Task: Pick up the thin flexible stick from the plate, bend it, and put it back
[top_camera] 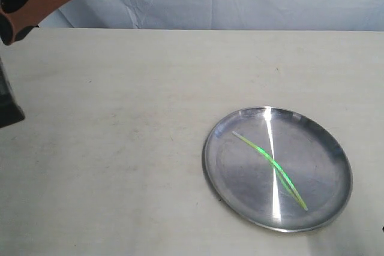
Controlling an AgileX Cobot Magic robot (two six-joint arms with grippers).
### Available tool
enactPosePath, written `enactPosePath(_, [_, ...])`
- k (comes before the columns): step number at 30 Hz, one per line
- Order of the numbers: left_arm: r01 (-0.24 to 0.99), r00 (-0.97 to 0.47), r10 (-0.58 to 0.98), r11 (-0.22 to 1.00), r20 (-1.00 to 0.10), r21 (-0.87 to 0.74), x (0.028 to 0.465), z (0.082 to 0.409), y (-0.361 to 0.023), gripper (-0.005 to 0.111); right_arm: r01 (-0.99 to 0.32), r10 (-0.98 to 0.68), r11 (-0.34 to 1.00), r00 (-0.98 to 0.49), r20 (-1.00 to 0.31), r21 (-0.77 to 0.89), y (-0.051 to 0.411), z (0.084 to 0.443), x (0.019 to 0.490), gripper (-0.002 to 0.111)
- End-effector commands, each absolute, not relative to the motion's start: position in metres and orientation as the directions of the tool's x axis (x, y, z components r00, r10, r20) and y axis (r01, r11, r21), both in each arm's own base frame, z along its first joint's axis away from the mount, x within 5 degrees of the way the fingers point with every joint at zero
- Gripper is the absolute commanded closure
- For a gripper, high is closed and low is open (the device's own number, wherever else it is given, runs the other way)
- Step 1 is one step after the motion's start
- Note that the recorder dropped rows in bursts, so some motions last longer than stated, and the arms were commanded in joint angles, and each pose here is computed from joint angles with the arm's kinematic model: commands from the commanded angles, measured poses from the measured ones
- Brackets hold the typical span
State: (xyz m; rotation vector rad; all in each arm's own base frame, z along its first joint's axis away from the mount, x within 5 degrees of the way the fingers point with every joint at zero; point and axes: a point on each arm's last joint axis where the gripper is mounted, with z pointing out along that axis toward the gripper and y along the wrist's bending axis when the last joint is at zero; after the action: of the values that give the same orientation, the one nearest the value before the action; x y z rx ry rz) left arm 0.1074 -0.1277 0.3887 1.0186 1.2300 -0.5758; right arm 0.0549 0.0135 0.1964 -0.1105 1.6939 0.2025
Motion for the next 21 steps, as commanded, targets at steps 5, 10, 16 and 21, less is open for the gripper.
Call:
enactPosePath(5, [0.824,0.283,0.148,0.467,-0.948,0.319,0.1063,0.3904,-0.127,0.107,-0.221,0.037,0.971,-0.252,-0.967,0.095,0.0171,0.1838,0.0515,0.108])
enactPosePath(10, [0.824,0.283,0.148,0.467,-0.948,0.319,0.1063,0.3904,-0.127,0.107,-0.221,0.037,0.97,-0.254,-0.966,0.096,0.0172,0.1836,0.0514,0.108])
enactPosePath(16, [0.824,0.283,0.148,0.467,-0.948,0.319,0.1063,0.3904,-0.127,0.107,-0.221,0.037,0.97,-0.254,-0.966,0.096,0.0172,0.1836,0.0514,0.108])
enactPosePath(21, [0.822,0.282,0.149,0.472,-0.948,0.319,0.1067,0.3905,-0.1268,0.107,-0.221,0.037,0.97,-0.254,-0.966,0.096,0.0172,0.1836,0.0514,0.108])
